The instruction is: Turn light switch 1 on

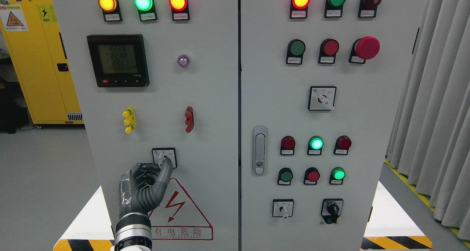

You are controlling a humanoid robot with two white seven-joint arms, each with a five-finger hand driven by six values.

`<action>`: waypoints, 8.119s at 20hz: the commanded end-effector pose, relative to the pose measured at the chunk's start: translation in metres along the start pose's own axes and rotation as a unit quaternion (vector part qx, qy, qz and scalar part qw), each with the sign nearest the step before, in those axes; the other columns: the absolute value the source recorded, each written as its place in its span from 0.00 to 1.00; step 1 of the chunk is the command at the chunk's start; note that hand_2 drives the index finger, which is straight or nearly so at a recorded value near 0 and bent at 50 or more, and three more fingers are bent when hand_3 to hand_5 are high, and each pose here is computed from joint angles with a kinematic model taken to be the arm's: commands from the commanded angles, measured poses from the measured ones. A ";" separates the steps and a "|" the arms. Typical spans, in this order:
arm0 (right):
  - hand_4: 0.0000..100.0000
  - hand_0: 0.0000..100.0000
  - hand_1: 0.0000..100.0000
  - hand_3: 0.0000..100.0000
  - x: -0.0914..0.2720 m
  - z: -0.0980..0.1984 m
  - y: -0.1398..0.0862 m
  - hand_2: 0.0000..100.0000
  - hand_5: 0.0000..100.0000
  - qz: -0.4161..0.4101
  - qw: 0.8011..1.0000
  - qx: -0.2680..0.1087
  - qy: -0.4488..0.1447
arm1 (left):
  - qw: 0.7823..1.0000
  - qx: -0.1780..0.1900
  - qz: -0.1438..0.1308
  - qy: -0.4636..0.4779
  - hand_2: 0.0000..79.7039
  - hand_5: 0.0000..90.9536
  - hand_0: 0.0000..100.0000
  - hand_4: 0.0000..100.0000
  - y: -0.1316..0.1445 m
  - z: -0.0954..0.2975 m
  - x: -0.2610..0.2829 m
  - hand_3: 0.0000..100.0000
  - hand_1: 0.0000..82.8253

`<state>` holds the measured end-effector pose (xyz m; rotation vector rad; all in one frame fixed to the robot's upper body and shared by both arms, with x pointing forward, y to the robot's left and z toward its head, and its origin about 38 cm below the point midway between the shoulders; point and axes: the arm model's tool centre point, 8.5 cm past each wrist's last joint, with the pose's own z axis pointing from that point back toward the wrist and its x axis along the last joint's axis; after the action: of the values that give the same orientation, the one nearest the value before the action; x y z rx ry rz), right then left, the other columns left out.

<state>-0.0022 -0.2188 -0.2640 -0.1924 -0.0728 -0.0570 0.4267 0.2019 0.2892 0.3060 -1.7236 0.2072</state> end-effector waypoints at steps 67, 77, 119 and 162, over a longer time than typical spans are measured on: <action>0.00 0.00 0.50 0.00 0.000 0.000 0.000 0.04 0.00 0.000 1.000 0.000 0.000 | 1.000 -0.004 0.006 -0.004 0.75 0.96 0.45 0.90 -0.003 0.000 0.002 0.90 0.63; 0.00 0.00 0.50 0.00 0.000 0.000 0.000 0.04 0.00 0.000 1.000 0.000 0.000 | 1.000 -0.004 0.007 -0.004 0.78 0.96 0.22 0.90 -0.003 0.001 0.001 0.91 0.61; 0.00 0.00 0.50 0.00 0.000 0.000 0.000 0.04 0.00 0.000 1.000 0.000 0.000 | 0.985 0.004 -0.008 0.170 0.77 0.87 0.19 0.93 0.162 0.182 -0.312 0.93 0.46; 0.00 0.00 0.50 0.00 0.000 0.000 0.000 0.04 0.00 0.000 1.000 0.000 0.000 | 0.660 -0.206 -0.046 0.721 0.00 0.00 0.34 0.00 0.155 0.523 -0.472 0.00 0.23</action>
<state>-0.0023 -0.2188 -0.2640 -0.1924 -0.0723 -0.0569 -0.0161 0.2469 -0.2600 -0.1087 -0.2192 0.0191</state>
